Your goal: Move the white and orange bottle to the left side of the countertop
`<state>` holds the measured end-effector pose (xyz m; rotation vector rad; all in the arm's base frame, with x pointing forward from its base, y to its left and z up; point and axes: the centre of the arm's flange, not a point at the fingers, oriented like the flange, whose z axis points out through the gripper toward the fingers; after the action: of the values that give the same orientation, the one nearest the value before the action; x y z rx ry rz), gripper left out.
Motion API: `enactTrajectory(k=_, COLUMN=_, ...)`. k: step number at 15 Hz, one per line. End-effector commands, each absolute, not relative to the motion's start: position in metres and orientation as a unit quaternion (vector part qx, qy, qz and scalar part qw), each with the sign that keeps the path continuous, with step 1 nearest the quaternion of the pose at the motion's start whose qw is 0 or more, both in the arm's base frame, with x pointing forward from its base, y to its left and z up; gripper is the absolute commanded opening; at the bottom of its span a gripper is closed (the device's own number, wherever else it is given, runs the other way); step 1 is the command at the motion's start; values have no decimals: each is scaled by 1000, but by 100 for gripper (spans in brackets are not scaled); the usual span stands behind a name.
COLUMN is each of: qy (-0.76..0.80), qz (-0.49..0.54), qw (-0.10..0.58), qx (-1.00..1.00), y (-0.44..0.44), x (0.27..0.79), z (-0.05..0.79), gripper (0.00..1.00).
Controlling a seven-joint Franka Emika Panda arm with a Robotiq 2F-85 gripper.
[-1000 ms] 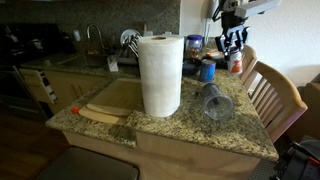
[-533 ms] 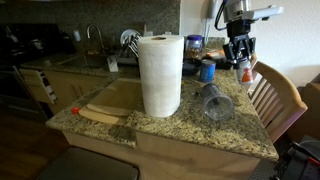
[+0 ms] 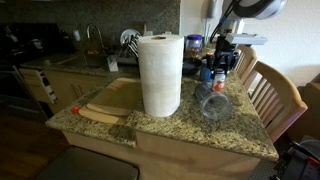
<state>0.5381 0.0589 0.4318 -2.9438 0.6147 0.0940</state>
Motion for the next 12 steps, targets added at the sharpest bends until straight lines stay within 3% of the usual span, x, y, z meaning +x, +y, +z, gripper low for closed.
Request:
enactTrajectory(k=1, qy=246, qz=-49, qw=94, qx=-963, y=60, x=481, z=398, gripper=30)
enactTrajectory(k=8, qy=278, qz=-172, qw=100, qx=-940, y=40, x=410, z=360, gripper=30)
enactTrajectory(k=10, qy=284, qz=-190, qw=97, qx=-935, y=39, x=392, z=353, gripper=30)
enactTrajectory(k=12, qy=267, qz=-146, qw=70, qx=-950, y=41, x=372, z=350, gripper=30)
